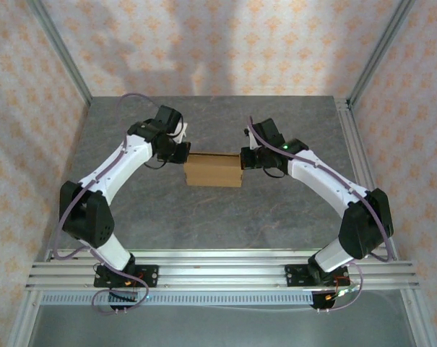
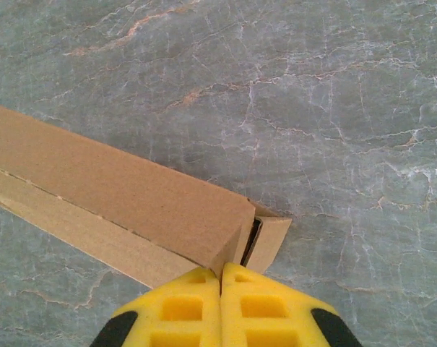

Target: Fold the paper box

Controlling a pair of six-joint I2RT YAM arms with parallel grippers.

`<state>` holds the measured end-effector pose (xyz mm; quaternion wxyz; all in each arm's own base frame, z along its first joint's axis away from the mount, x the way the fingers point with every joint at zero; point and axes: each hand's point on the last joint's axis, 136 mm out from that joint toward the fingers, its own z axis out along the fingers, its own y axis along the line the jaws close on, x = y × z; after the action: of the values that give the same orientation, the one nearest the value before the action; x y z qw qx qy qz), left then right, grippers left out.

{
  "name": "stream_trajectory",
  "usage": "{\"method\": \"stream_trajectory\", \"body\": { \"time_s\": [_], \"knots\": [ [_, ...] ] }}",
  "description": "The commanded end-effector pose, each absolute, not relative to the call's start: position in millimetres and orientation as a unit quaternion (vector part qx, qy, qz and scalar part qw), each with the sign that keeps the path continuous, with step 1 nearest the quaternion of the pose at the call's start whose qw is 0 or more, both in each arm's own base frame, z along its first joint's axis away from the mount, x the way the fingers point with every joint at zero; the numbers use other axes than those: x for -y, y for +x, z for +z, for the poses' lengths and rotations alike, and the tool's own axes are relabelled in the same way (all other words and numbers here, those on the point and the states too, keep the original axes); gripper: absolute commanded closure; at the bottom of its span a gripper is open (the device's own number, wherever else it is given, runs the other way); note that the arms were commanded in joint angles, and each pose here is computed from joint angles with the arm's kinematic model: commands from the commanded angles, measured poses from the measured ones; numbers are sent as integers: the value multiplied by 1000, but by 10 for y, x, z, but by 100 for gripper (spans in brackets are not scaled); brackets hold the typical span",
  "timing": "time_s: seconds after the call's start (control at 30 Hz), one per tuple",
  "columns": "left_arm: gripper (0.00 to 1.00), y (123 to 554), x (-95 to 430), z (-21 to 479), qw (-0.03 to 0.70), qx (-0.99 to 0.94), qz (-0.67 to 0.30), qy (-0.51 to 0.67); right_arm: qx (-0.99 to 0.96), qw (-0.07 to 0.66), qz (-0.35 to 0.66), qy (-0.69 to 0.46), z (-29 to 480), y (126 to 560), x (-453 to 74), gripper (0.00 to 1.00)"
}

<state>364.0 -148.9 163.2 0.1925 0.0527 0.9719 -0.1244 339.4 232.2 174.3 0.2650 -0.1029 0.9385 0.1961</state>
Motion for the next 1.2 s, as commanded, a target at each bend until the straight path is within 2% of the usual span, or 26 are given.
{"method": "stream_trajectory", "body": {
  "time_s": [0.0, 0.17, 0.27, 0.3, 0.37, 0.43, 0.53, 0.7, 0.9, 1.17],
  "knots": [
    [100, 3487, 1479, 1387, 169, -976, -124, 53, -935, 264, 206, -115, 1578, 3350, -2375, 100],
    [100, 3458, 1478, 1203, 154, -979, -122, 52, -932, 272, 207, -123, 1395, 3356, -2380, 100],
    [100, 3452, 1471, 1147, 154, -979, -119, 54, -925, 284, 214, -135, 1460, 3338, -2404, 100],
    [100, 3449, 1466, 1131, 154, -980, -116, 56, -920, 295, 218, -140, 1528, 3340, -2410, 97],
    [100, 3449, 1438, 1100, 153, -981, -105, 60, -908, 326, 222, -144, 1710, 3366, -2401, 85],
    [100, 3450, 1418, 1083, 150, -982, -97, 64, -894, 361, 226, -142, 1907, 3384, -2372, 67],
    [100, 3458, 1430, 1092, 151, -981, -95, 71, -874, 398, 242, -140, 2151, 3387, -2374, 47],
    [100, 3446, 1458, 1131, 157, -979, -95, 83, -865, 436, 238, -62, 2329, 3545, -2246, 31],
    [100, 3378, 1507, 1114, 159, -977, -91, 107, -898, 386, 205, 43, 2047, 3731, -2151, 30],
    [100, 3354, 1573, 1116, 161, -975, -106, 111, -909, 345, 228, 61, 1646, 3667, -2242, 33]
  ]
}}
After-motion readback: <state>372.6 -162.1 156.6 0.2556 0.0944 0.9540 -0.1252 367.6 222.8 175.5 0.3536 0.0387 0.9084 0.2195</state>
